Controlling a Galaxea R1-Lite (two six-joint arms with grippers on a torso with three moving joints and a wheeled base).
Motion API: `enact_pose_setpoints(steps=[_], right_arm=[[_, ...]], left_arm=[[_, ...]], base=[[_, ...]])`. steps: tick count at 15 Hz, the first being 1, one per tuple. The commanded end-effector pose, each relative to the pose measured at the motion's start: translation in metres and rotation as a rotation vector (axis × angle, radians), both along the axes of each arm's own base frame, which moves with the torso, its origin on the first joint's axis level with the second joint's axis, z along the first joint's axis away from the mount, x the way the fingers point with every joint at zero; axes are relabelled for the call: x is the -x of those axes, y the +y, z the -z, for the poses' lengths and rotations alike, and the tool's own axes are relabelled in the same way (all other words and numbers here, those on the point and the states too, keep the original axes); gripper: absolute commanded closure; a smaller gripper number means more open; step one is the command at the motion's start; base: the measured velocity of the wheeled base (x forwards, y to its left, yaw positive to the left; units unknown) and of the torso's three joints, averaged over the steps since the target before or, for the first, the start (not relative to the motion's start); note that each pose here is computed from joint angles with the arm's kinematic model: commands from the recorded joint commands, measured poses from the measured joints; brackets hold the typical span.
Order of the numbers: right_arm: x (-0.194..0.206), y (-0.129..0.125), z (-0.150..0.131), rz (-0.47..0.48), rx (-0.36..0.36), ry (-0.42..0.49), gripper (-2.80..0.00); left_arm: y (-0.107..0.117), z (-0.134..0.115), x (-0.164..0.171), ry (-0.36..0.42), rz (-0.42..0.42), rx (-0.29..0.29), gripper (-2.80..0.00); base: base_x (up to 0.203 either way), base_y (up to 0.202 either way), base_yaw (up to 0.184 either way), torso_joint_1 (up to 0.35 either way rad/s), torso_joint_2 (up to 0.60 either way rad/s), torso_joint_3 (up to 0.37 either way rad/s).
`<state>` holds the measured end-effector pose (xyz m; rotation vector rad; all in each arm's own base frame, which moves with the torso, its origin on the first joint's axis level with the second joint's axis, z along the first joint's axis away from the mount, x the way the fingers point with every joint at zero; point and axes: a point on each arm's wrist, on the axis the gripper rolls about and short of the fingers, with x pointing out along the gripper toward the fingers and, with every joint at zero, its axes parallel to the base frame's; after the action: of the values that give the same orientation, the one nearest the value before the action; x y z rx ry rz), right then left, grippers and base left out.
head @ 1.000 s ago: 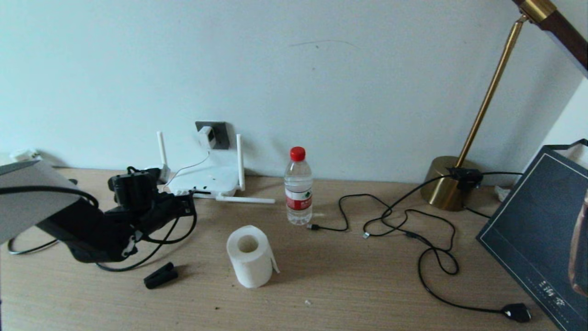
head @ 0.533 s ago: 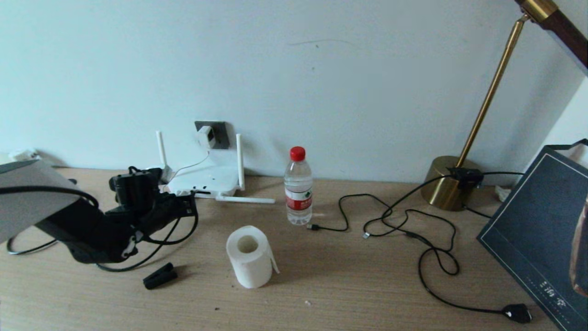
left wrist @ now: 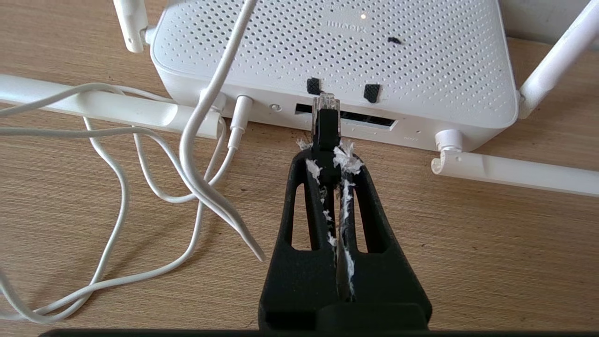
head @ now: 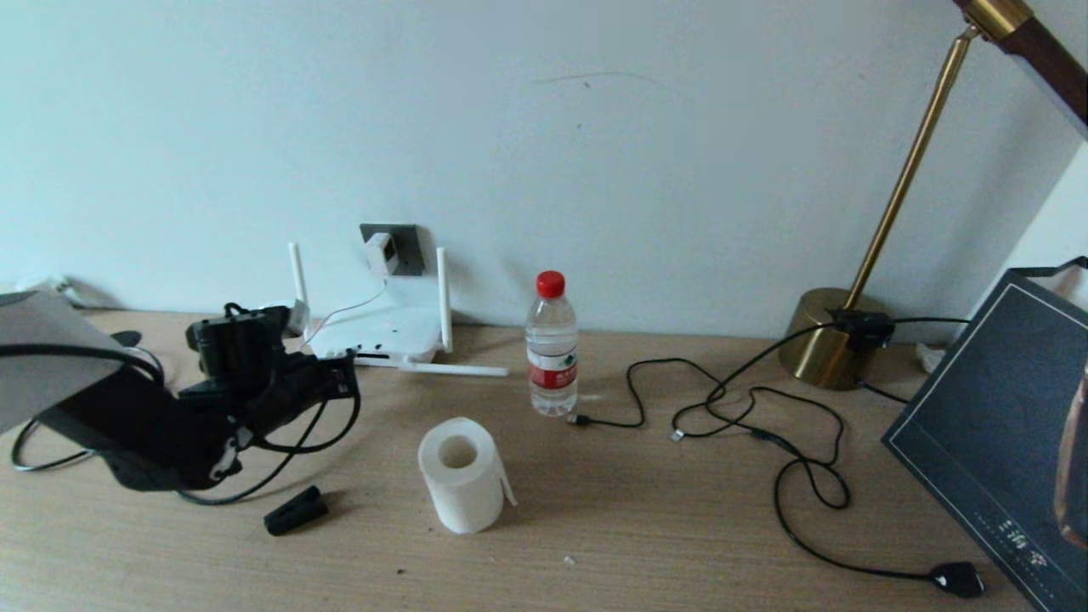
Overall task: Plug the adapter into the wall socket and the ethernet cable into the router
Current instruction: Plug cable into router interface
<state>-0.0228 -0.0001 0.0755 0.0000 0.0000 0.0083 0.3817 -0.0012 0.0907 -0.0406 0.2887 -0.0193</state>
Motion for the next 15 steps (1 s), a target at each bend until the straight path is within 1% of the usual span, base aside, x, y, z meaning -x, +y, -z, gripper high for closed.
enact_pose_setpoints(steps=[1, 12, 15], right_arm=[[0.000, 0.000, 0.000, -0.001, 0.000, 0.000, -2.80], [0.000, 0.000, 0.000, -0.001, 0.000, 0.001, -2.80], [0.000, 0.000, 0.000, -0.001, 0.000, 0.002, -2.80]], left_arm=[[0.000, -0.001, 0.000, -0.006, 0.000, 0.000, 0.00], [0.001, 0.020, -0.004, 0.048, 0.000, 0.003, 0.00], [0.001, 0.023, -0.007, 0.052, 0.000, 0.003, 0.00]], base=[[0.000, 0.000, 0.000, 0.000, 0.00, 0.000], [0.000, 0.000, 0.000, 0.000, 0.00, 0.000], [0.000, 0.000, 0.000, 0.000, 0.00, 0.000]])
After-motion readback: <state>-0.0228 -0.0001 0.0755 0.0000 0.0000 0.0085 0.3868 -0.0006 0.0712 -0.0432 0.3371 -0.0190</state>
